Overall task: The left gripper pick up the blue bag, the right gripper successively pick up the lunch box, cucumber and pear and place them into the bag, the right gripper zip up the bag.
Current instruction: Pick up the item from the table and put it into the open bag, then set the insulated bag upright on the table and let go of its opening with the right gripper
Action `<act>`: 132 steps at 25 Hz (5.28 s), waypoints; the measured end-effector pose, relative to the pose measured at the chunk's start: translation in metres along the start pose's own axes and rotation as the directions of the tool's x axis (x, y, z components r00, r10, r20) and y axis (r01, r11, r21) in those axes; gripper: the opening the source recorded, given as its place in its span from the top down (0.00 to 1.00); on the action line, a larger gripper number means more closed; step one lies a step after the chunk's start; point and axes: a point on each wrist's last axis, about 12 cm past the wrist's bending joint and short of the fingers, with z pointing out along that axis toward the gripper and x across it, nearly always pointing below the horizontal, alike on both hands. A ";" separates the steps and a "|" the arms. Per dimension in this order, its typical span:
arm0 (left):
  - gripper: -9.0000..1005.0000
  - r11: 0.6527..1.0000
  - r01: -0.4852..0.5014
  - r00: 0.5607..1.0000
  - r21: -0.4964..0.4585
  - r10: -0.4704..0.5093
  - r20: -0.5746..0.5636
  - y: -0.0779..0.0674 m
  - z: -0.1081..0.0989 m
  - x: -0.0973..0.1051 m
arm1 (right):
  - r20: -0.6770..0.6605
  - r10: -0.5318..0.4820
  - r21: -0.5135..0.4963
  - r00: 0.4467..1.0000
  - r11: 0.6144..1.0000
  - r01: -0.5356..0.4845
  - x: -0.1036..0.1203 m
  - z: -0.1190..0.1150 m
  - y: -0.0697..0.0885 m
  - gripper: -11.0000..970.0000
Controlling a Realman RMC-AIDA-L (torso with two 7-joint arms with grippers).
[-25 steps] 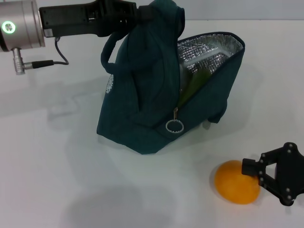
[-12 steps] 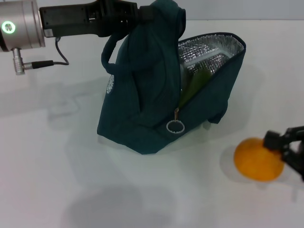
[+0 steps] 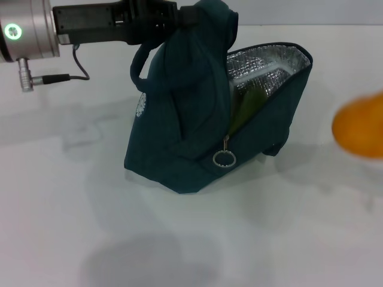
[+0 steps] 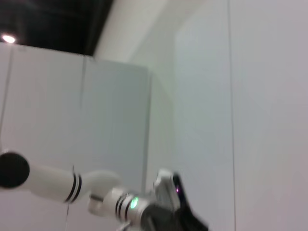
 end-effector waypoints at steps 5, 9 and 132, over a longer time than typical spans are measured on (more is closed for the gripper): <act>0.84 1.000 0.006 1.000 0.016 -0.006 -0.008 -0.002 0.004 0.000 | 0.003 -0.086 -0.034 0.996 0.996 0.086 -0.016 0.043 -0.038 0.92; 0.84 0.999 0.021 1.000 0.049 -0.021 -0.011 -0.006 0.007 0.000 | -0.049 -0.119 -0.039 0.992 0.992 0.117 -0.019 0.080 -0.063 0.91; 0.28 0.972 -0.186 0.977 -0.141 0.167 -0.134 -0.004 0.006 0.017 | -0.353 -0.049 -0.068 0.935 0.997 0.026 0.012 0.218 -0.081 0.28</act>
